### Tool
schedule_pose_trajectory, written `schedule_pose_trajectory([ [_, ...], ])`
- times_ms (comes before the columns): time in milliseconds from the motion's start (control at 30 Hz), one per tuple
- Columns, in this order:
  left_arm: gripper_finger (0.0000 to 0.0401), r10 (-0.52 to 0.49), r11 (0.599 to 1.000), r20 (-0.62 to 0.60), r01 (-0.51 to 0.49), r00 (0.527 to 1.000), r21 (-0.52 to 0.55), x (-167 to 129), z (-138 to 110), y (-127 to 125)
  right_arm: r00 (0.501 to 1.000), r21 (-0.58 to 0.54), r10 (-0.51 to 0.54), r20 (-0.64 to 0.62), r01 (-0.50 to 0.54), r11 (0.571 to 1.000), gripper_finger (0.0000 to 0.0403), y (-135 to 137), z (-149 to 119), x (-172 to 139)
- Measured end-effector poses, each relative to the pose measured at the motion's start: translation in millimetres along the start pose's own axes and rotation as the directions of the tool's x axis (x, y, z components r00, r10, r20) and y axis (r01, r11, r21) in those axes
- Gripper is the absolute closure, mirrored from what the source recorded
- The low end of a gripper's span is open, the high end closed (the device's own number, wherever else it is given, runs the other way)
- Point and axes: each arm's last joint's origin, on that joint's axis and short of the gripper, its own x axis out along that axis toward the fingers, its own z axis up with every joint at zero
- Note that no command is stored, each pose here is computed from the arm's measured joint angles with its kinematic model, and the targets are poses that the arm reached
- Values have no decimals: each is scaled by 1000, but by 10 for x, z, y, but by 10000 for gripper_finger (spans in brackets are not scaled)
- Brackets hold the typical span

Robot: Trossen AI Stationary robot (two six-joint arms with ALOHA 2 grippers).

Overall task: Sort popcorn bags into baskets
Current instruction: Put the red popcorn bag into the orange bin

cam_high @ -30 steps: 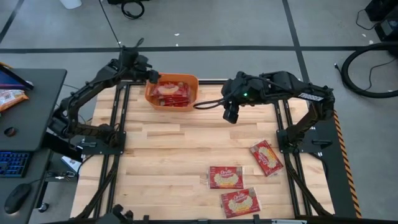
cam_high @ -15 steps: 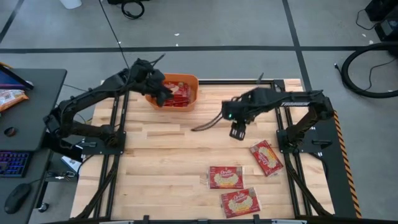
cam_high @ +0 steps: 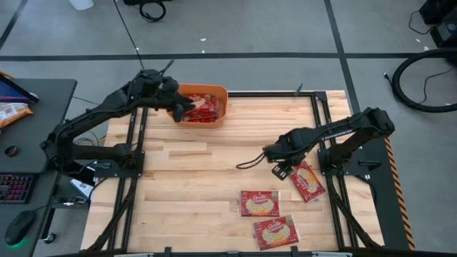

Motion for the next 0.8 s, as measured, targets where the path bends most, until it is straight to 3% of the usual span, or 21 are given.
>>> schedule_pose_trajectory([
  [133,230,-9,1000,56,8,998,14,-99,36,-39,999,96,-23,-37,26,995,207,-34,-79,261],
  [400,230,-13,1000,71,11,997,19,-153,39,-57,994,153,-54,-100,69,986,169,-61,-269,559],
  [633,230,-12,1000,71,11,997,19,-152,39,-56,997,194,-28,-77,42,980,157,6,-413,718],
  [800,230,-12,1000,71,11,997,21,-152,39,-56,998,216,-65,-26,69,974,163,29,-512,760],
])
